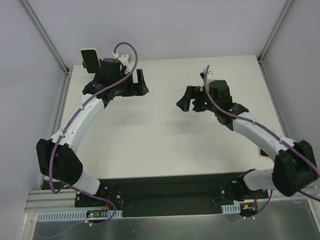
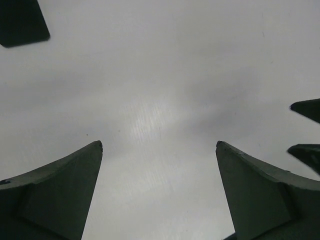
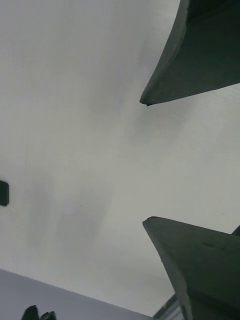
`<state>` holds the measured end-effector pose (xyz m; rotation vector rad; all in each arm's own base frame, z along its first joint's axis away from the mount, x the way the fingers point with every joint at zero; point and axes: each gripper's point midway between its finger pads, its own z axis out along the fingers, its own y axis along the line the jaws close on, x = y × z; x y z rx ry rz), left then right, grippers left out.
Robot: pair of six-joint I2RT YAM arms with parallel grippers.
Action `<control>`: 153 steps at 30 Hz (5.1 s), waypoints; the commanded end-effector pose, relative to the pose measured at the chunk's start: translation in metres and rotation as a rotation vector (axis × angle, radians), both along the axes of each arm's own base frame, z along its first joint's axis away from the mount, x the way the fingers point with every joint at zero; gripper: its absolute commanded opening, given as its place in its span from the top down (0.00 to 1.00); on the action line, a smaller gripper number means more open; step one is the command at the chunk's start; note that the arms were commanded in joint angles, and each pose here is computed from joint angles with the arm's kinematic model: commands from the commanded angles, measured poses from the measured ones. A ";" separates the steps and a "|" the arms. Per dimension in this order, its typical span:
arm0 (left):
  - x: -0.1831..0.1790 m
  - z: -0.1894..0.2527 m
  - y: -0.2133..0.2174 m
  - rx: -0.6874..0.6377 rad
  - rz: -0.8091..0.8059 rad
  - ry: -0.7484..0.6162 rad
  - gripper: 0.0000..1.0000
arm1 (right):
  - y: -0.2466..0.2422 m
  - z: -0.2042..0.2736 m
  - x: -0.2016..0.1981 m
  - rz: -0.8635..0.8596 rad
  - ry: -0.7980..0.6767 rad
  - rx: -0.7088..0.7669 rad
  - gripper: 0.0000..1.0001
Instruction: Place the phone on the phone stand
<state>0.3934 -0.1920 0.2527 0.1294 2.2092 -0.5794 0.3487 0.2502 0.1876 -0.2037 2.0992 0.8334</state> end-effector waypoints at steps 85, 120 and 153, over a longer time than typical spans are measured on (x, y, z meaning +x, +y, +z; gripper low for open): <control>-0.073 -0.019 -0.088 -0.141 -0.378 0.123 0.04 | -0.249 -0.140 -0.045 -0.732 0.659 -0.464 0.99; -0.090 -0.053 -0.137 -0.563 -0.619 0.488 0.53 | 0.032 0.051 -0.059 0.009 -0.206 -0.205 0.99; -0.187 0.055 -0.155 -0.611 -1.157 0.115 0.99 | 0.014 0.039 -0.181 0.690 0.076 0.215 0.89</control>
